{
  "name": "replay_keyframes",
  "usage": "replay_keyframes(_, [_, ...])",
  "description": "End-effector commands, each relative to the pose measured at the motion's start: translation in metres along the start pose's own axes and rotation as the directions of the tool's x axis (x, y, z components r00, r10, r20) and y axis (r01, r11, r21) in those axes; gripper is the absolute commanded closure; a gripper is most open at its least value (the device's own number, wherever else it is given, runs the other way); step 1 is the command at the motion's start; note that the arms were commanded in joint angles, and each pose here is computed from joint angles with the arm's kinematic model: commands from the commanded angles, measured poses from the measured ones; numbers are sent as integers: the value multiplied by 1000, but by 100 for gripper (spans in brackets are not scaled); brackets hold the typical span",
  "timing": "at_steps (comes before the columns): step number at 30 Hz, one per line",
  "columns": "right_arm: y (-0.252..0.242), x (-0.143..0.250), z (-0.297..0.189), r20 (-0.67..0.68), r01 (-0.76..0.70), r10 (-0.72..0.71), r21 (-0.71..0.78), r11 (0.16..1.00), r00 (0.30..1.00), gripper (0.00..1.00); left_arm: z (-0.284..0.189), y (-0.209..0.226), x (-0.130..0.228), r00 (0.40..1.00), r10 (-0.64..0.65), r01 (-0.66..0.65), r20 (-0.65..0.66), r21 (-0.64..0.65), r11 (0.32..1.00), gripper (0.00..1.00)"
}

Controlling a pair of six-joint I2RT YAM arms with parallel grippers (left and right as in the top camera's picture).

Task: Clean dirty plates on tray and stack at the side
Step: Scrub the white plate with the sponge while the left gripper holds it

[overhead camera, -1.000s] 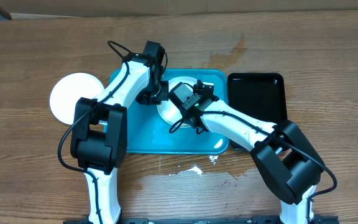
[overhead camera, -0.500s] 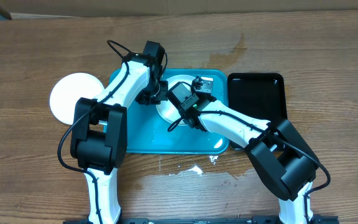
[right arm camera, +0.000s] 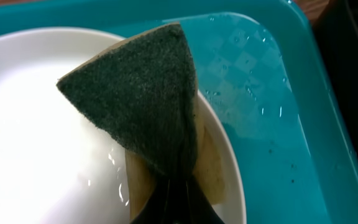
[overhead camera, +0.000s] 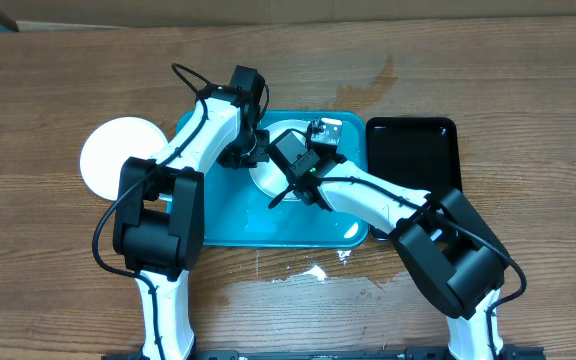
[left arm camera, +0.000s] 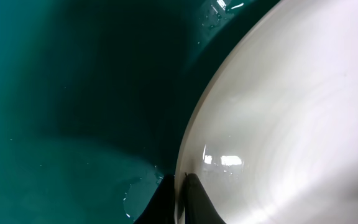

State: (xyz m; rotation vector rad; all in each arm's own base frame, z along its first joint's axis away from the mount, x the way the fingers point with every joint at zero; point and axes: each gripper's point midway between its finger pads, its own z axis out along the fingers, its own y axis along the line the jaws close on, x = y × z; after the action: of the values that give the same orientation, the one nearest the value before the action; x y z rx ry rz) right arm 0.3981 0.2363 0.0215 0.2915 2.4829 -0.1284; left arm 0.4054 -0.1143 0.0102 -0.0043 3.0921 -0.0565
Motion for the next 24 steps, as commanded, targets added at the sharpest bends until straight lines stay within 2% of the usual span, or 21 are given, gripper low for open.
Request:
replay_keyframes(1, [-15, -3, 15, 17, -6, 5, 56, 998, 1000, 96, 17, 23, 15, 998, 22, -28, -61, -99, 995, 96])
replay_keyframes(10, [-8, -7, 22, 37, -34, 33, 27, 999, 999, 96, 17, 23, 15, 998, 24, -30, -62, -99, 995, 96])
replay_keyframes(20, [0, -35, 28, 108, -120, 123, -40, 992, 987, 96, 17, 24, 15, 998, 26, -32, -62, -99, 995, 96])
replay_keyframes(24, [4, -43, 34, 77, -160, 168, -103, 982, 983, 96, 17, 24, 15, 998, 26, -32, -62, -99, 995, 96])
